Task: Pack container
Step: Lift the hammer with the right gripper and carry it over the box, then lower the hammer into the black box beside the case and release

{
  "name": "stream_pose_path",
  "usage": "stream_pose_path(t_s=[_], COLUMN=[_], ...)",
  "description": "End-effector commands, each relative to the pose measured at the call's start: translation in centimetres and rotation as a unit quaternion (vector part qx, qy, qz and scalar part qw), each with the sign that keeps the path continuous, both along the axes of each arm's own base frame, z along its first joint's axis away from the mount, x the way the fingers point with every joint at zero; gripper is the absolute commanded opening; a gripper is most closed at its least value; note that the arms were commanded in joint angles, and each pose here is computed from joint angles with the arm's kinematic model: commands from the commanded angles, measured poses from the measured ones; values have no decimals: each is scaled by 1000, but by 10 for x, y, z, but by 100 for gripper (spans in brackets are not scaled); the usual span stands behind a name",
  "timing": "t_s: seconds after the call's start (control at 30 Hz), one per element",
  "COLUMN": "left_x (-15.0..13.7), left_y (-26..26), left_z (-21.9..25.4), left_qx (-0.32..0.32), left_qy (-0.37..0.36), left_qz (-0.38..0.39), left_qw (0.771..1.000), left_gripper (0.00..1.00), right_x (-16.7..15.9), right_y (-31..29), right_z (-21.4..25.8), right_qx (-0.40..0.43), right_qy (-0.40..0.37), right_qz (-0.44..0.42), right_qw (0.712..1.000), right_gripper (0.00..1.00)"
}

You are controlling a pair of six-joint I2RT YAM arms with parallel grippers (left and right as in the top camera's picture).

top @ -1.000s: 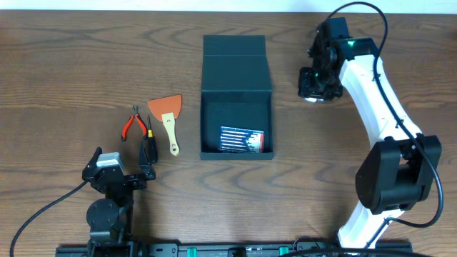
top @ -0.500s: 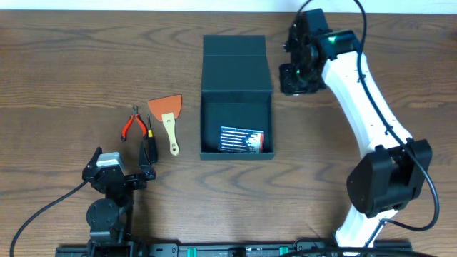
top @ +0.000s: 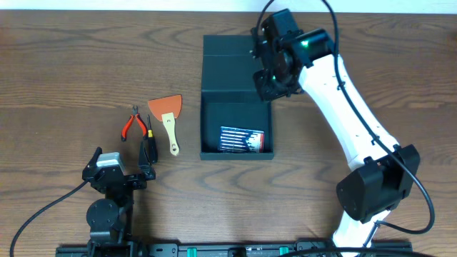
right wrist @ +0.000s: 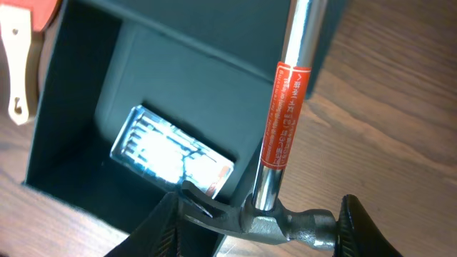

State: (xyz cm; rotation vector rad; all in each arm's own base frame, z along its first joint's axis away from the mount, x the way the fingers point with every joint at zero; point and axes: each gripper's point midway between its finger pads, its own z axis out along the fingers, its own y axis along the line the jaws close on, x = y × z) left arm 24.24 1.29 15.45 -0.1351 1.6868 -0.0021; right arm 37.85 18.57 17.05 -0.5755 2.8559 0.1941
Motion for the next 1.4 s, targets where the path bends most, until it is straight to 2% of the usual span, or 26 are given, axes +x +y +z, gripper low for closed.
stream_pose_path(t_s=[0.0,0.13,0.3,0.53,0.63,0.9,1.37], left_x=[0,0,0,0,0,0,0], left_y=[2,2,2,2,2,2,2], left_z=[-17,-18,-18,-18,-17,-18,-17], left_qx=[7,7,7,7,7,7,7], left_qy=[21,21,21,21,21,21,21], left_qz=[4,4,4,4,4,4,4], left_qw=[1000,1000,1000,1000,1000,1000,1000], left_gripper=[99,99,98,99,99,99,99], right_x=[-5,-15,-29,-36,-36,-38,-55], right_y=[14,25,36,33,32,31,18], right_z=[13,13,11,9,9,4,-65], right_qx=[-2,-4,-6,-20,-23,-33,-51], right_qy=[-23,-21,-15,-11,-15,-18,27], right_qz=[62,117,198,251,272,322,363], right_qw=[998,993,980,968,962,946,930], right_gripper=[11,11,20,17,11,13,16])
